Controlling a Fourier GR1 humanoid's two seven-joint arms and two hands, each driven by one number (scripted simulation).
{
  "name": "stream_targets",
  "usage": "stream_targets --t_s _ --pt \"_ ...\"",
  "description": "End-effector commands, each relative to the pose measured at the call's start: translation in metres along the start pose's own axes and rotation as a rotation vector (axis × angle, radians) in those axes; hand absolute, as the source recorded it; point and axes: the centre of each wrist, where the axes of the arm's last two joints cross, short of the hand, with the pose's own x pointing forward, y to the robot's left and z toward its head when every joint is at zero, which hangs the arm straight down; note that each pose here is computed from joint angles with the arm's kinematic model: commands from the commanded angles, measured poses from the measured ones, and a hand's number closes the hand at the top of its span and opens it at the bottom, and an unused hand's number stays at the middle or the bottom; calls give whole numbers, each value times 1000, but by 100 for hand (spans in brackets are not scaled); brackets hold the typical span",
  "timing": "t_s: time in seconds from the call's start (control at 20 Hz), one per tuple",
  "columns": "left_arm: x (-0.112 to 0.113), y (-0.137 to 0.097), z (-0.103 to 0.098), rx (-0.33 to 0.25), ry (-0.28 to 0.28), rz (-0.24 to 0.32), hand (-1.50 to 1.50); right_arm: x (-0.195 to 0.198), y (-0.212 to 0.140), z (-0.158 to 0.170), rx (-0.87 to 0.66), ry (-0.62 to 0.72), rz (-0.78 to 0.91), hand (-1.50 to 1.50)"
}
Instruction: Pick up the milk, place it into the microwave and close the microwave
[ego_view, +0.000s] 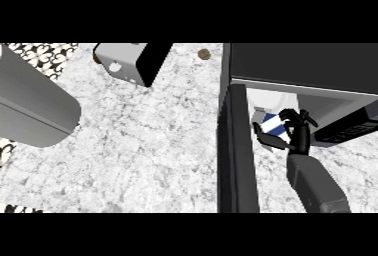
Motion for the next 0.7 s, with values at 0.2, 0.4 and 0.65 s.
stream_targets --t_s 0.2,0.4,0.65 --pt "1 3 -6 -9 12 -16 -150 43 -46 -96 -21 -127 81 150" --pt "0 4 -8 -20 26 -17 -150 63 -15 -101 41 -175 -48 -150" --pt "4 5 -15 -46 21 -35 -150 69 -12 -109 196 -124 59 -150"
